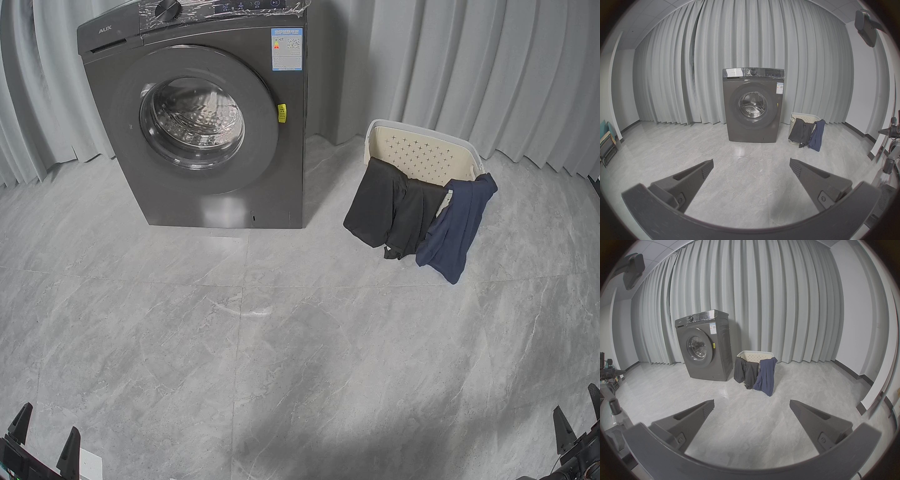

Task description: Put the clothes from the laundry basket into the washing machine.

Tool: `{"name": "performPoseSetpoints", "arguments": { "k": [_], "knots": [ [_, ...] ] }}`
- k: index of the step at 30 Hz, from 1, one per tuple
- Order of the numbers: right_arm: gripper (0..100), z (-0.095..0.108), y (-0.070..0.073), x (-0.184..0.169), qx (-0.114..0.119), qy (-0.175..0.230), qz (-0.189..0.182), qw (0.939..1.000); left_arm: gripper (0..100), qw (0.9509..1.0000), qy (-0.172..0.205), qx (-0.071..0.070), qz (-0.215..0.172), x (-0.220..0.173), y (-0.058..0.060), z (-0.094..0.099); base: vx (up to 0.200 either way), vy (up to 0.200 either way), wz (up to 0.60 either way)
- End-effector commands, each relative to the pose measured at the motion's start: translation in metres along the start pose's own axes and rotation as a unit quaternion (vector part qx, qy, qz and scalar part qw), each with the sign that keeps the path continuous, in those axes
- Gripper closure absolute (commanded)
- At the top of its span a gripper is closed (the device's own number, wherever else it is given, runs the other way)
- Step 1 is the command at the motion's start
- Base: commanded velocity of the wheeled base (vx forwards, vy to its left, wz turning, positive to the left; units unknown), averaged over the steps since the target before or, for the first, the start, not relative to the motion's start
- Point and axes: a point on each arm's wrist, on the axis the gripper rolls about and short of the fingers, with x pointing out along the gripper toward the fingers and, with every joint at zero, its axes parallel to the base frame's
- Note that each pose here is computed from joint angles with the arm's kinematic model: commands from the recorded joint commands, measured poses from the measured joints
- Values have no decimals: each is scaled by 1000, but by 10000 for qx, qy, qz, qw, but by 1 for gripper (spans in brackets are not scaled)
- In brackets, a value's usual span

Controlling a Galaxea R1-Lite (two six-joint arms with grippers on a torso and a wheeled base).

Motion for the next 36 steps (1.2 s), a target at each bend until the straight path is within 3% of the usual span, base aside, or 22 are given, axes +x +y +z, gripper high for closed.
{"name": "performPoseSetpoints", "arguments": {
  "k": [1,32,36],
  "knots": [
    [0,-5,0,0,2,11,3,10000,0,10000,13,23,19,0,0,-5,0,0,0],
    [0,-5,0,0,2,-4,11,10000,0,10000,21,0,12,0,0,-5,0,0,0],
    [0,-5,0,0,2,-4,11,10000,0,10000,21,-8,12,0,0,-5,200,0,0]
  ]
}}
